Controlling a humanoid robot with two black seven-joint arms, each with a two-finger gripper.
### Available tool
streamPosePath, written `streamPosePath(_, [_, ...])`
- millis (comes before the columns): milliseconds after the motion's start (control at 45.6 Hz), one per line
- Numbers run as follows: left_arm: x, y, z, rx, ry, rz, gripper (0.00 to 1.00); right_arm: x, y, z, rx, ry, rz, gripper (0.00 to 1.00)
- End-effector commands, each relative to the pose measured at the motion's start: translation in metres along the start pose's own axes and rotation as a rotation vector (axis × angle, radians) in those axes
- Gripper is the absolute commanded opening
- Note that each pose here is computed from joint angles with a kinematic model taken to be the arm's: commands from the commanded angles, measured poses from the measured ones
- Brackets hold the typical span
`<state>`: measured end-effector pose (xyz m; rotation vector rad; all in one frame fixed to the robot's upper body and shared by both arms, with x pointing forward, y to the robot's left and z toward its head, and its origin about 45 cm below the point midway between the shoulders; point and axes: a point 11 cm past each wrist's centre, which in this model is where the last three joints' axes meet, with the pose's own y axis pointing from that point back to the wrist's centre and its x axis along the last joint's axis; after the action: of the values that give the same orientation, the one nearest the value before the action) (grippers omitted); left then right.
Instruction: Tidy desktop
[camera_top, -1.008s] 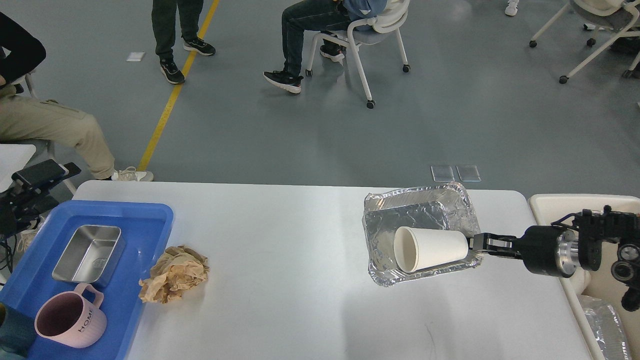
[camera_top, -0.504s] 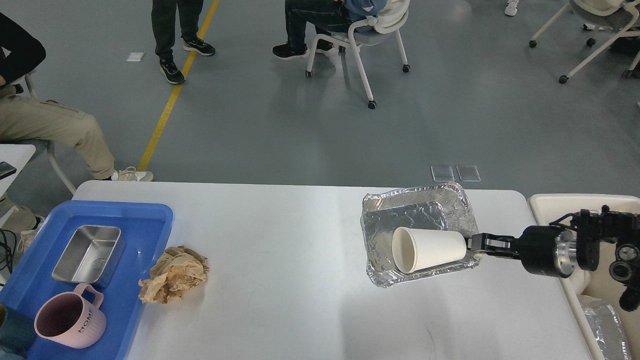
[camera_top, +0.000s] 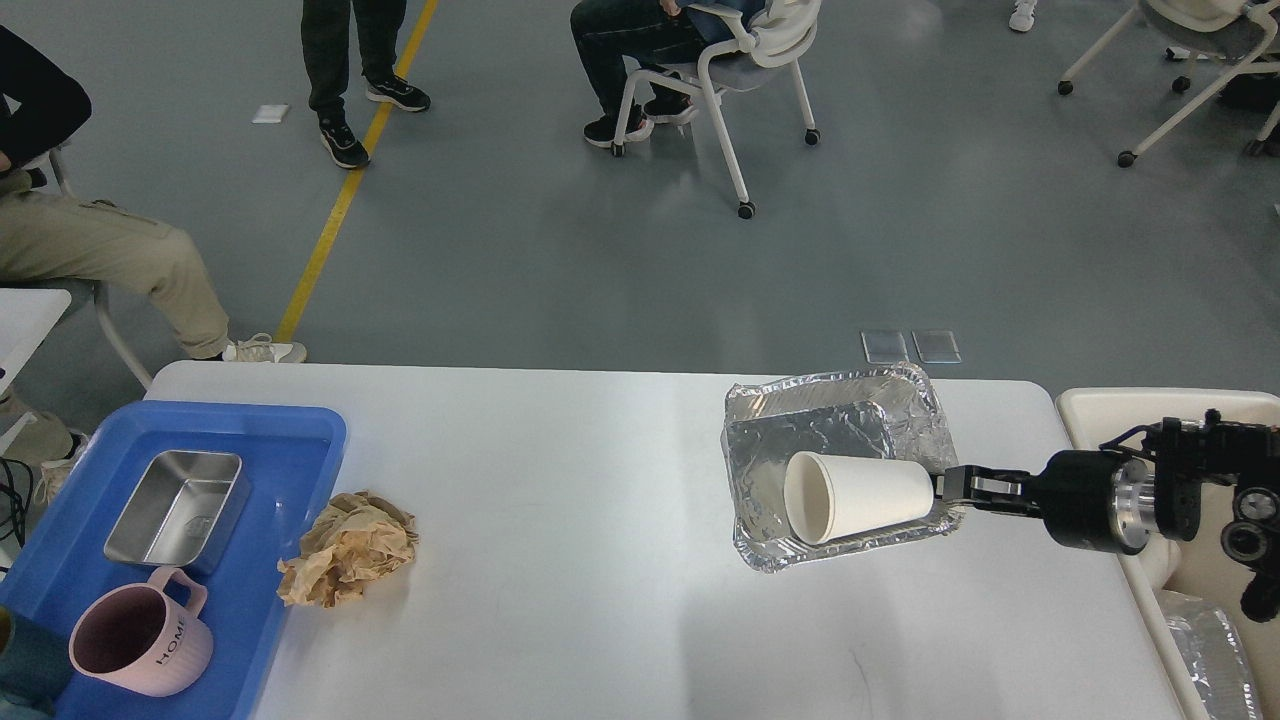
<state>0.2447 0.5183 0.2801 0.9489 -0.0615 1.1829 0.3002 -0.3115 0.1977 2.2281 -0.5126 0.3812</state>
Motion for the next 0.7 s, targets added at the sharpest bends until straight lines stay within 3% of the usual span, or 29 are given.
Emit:
streamPosePath(0, [0.007, 0.002, -0.007, 0.076, -0.138, -0.009, 0.97, 0.0, -0.001, -0.002, 0.004, 0.002, -0.001, 0.0])
streamPosePath(241, [0.005, -0.012, 0.019, 0.102, -0.54, -0.124, 0.97, 0.001, 0.0, -0.004, 0.011, 0.004, 0.002, 0.0])
streamPosePath(438, [0.001, -0.026, 0.057, 0.065, -0.674, -0.226, 0.97, 0.003, -0.001, -0.006, 0.017, 0.006, 0.006, 0.0])
streamPosePath(679, [-0.045, -0.044, 0.103, -0.074, -0.743, -0.515, 0.97, 0.005, 0.0, -0.007, 0.019, 0.009, 0.013, 0.0])
